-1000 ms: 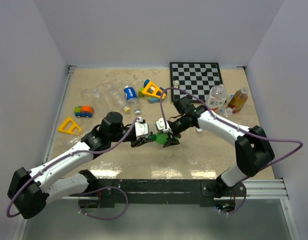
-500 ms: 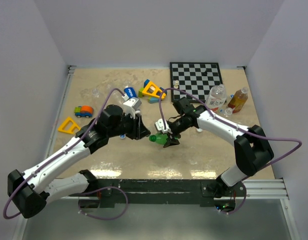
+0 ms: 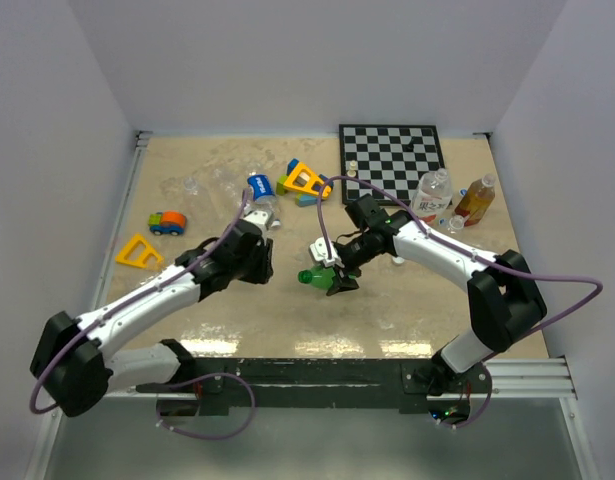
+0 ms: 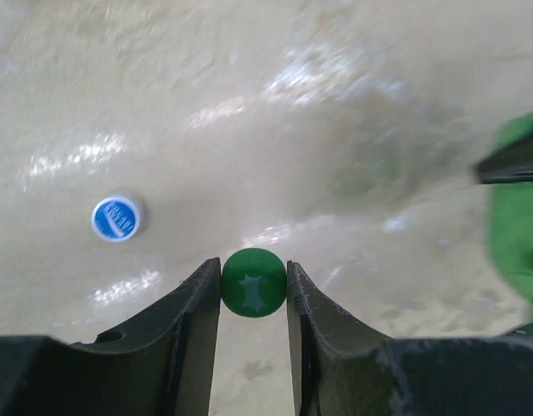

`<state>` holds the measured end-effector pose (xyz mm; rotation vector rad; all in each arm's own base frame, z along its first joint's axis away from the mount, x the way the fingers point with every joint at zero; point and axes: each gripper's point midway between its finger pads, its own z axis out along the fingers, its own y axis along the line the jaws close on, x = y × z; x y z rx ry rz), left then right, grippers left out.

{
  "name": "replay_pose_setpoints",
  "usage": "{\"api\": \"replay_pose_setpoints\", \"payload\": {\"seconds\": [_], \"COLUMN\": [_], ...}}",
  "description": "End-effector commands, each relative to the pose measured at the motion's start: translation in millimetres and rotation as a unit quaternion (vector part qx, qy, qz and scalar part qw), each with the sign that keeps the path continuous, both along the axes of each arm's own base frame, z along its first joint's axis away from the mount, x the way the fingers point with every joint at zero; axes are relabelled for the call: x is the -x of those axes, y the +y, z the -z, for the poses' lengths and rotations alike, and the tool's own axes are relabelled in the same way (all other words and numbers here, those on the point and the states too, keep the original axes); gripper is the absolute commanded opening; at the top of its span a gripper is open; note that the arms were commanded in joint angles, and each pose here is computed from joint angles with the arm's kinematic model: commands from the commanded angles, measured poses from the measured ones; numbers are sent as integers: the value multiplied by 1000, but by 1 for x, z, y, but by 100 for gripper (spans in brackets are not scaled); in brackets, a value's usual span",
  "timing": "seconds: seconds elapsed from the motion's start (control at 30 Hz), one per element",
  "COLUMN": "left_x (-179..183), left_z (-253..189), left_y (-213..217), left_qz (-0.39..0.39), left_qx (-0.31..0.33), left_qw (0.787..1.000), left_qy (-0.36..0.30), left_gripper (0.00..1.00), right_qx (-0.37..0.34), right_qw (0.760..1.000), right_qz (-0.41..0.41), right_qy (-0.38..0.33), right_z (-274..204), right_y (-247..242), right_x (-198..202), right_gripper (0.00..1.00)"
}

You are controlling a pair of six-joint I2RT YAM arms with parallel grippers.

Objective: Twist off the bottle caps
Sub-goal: Place the bottle cap at the center of the board.

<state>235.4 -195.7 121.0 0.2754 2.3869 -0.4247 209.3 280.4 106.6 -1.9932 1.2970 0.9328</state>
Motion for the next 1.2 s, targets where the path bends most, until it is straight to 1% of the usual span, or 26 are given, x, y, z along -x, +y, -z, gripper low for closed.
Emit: {"api": "replay_pose_setpoints", "payload": {"seconds": [0.0, 0.07, 0.3, 0.43, 0.57, 0.63, 0.8, 0.93, 1.03, 1.1, 1.17], "left_x": [-6, -11, -16, -15, -15, -15, -16, -18, -19, -21, -21], "left_z": [42, 52, 78, 83, 83, 84, 85, 79, 69, 60, 49], "left_y": [38, 44, 46, 46, 42, 44, 47, 47, 45, 44, 41], "left_qz": [-58, -71, -73, -69, -62, -63, -69, -76, -74, -73, -67], "left_qx": [-112, -134, -165, -170, -162, -164, -167, -162, -153, -147, -139], "left_qw": [992, 988, 983, 982, 983, 983, 982, 983, 985, 986, 988], "left_qy": [22, 24, 43, 50, 53, 54, 57, 49, 43, 36, 31], "left_gripper": [0, 0, 0, 0, 0, 3, 23, 48, 57, 61, 62], "right_qx": [-20, -20, -23, -23, -24, -24, -25, -26, -27, -27, -29], "right_qw": [1000, 1000, 1000, 1000, 1000, 999, 999, 999, 999, 999, 999], "right_qz": [-7, -8, -9, -10, -11, -11, -11, -11, -12, -12, -13], "right_qy": [-14, -14, -16, -16, -17, -17, -18, -18, -18, -17, -18], "right_z": [-17, -17, -19, -19, -20, -20, -21, -21, -22, -22, -24], "right_y": [6, 6, 6, 6, 6, 6, 6, 6, 6, 6, 6], "right_x": [-4, -3, -2, -2, -2, -2, -2, -1, -1, -1, -1], "right_gripper": [0, 0, 0, 0, 0, 0, 0, 0, 0, 0, 0]}}
